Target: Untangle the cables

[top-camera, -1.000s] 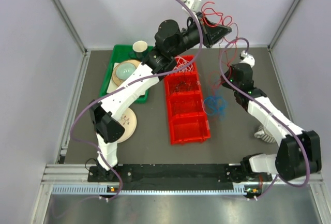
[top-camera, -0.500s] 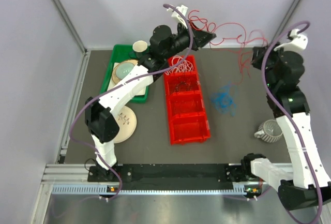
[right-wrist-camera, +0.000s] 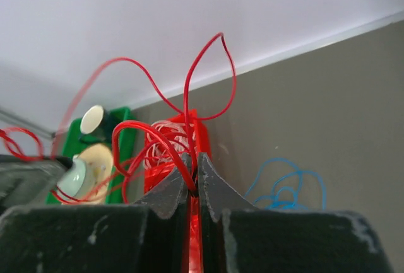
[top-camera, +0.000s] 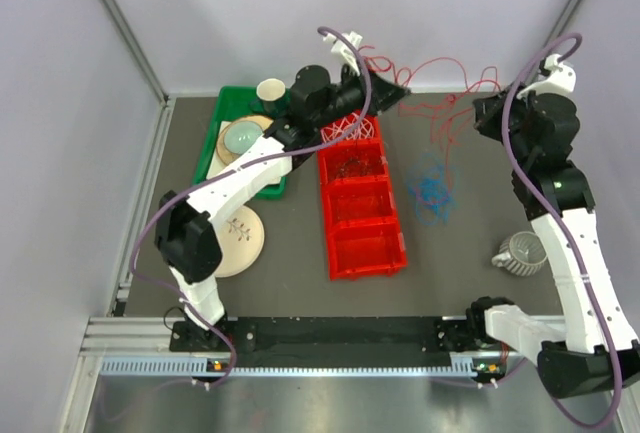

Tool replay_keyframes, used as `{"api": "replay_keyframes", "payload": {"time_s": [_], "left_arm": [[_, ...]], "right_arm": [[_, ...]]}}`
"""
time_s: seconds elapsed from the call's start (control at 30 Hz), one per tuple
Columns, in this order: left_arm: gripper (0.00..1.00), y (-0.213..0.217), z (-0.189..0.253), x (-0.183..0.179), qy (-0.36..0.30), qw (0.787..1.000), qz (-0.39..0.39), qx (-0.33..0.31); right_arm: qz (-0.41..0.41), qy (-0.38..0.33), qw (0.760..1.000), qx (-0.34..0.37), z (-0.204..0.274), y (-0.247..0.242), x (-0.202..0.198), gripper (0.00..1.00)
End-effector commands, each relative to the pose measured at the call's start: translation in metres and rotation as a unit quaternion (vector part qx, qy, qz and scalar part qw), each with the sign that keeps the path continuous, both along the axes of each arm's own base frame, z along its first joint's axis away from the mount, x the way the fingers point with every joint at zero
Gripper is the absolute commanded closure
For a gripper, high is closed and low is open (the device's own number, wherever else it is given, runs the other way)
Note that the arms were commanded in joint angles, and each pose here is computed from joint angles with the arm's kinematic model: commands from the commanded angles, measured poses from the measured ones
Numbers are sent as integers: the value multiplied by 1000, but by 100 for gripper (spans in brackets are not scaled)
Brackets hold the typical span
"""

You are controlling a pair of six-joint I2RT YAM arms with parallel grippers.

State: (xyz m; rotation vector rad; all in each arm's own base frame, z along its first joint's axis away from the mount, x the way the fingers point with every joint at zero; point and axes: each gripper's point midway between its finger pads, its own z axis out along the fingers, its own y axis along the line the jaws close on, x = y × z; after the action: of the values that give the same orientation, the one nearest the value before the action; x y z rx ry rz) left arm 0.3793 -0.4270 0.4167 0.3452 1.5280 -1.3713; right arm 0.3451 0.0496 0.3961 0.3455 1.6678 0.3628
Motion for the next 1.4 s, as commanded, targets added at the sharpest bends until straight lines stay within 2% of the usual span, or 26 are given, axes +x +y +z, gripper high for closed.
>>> {"api": "replay_keyframes", "payload": {"time_s": [0.0,0.2,0.23,0.37,0.57,0.87,1.1,1.37], "left_arm": [[100,28,8,-23,-41,999,16,-2],[100,44,-38,-44,-28,998,6,64],[100,48,-56,-53,-27,997,-1,78],[100,52,-92,-64,-3,996,-15,88],[100,62,-143,-70,36,991,-9,127],[100,78,-157,-74,54,989,22,138],[100,90,-153,-72,47,987,50,147],[100,101,-121,-64,9,988,66,140]], "right_arm": [[79,-21,995,51,9,40,-4,100],[136,7,987,83,-21,83,-1,100],[147,16,984,99,-26,89,-1,100],[171,47,976,123,-57,113,3,100],[221,61,964,139,-68,149,3,100],[254,82,956,125,-82,184,4,100],[259,80,954,124,-81,190,1,100],[268,56,955,115,-56,195,9,100]]}}
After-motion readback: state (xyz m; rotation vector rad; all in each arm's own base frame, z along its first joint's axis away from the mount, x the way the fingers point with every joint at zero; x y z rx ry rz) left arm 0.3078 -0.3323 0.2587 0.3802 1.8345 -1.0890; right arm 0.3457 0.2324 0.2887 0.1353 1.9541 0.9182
